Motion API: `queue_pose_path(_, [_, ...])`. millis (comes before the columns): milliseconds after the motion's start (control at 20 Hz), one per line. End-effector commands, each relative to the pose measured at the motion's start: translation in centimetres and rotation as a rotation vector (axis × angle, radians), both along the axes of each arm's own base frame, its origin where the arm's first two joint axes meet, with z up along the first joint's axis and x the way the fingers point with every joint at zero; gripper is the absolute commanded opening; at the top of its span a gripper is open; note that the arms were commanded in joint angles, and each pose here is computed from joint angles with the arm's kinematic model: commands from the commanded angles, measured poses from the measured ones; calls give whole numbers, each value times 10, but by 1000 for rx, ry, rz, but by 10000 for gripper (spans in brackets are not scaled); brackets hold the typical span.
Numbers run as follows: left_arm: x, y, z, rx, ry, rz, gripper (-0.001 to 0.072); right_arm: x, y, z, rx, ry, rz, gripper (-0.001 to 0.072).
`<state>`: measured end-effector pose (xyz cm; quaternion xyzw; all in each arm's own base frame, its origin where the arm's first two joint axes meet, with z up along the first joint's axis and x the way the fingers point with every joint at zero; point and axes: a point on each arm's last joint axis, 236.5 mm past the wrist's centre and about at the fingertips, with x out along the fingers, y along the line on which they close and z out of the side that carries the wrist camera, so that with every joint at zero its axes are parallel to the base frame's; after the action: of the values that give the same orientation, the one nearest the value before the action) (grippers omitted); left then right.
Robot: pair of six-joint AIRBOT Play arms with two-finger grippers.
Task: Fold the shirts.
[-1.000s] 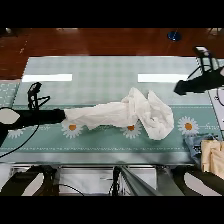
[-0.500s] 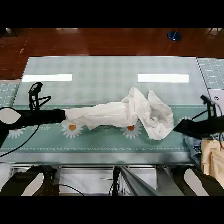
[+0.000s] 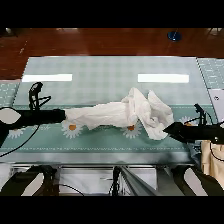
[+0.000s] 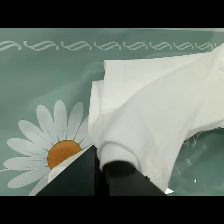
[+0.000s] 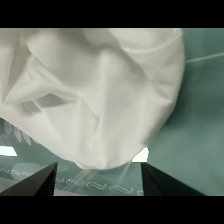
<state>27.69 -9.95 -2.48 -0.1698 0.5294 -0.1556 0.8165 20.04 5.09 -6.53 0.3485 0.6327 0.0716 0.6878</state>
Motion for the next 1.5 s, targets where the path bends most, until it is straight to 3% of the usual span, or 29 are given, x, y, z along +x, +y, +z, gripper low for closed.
queue_pose_path(0, [0, 0, 0, 0, 0, 0, 21, 1, 0, -2, 13, 34, -65, 581])
queue_pose_path(400, [0, 0, 0, 1, -1, -1, 20, -2, 31, -37, -34, 94, -76, 561])
queue_pose_path(450, [0, 0, 0, 2, -2, -4, 21, 6, 38, -42, -41, 81, -87, 499])
queue_pose_path(500, [0, 0, 0, 2, -2, -4, 21, 13, 43, -47, -51, 68, -100, 390])
queue_pose_path(600, [0, 0, 0, 13, -15, -25, 20, 32, 50, -53, -56, 17, -135, 24])
queue_pose_path(800, [20, 3, 33, 48, -133, -67, 19, 92, 61, 29, -32, -293, -28, 20])
queue_pose_path(1000, [70, 37, 171, 117, -497, 33, 19, 142, 28, 217, -189, -777, -57, 19])
queue_pose_path(1250, [58, 98, 362, 303, -916, 197, 19, 123, -49, 429, -484, -1210, -245, 19])
queue_pose_path(1450, [15, 100, 431, 381, -1050, 217, 19, 93, -72, 488, -602, -1290, -308, 19])
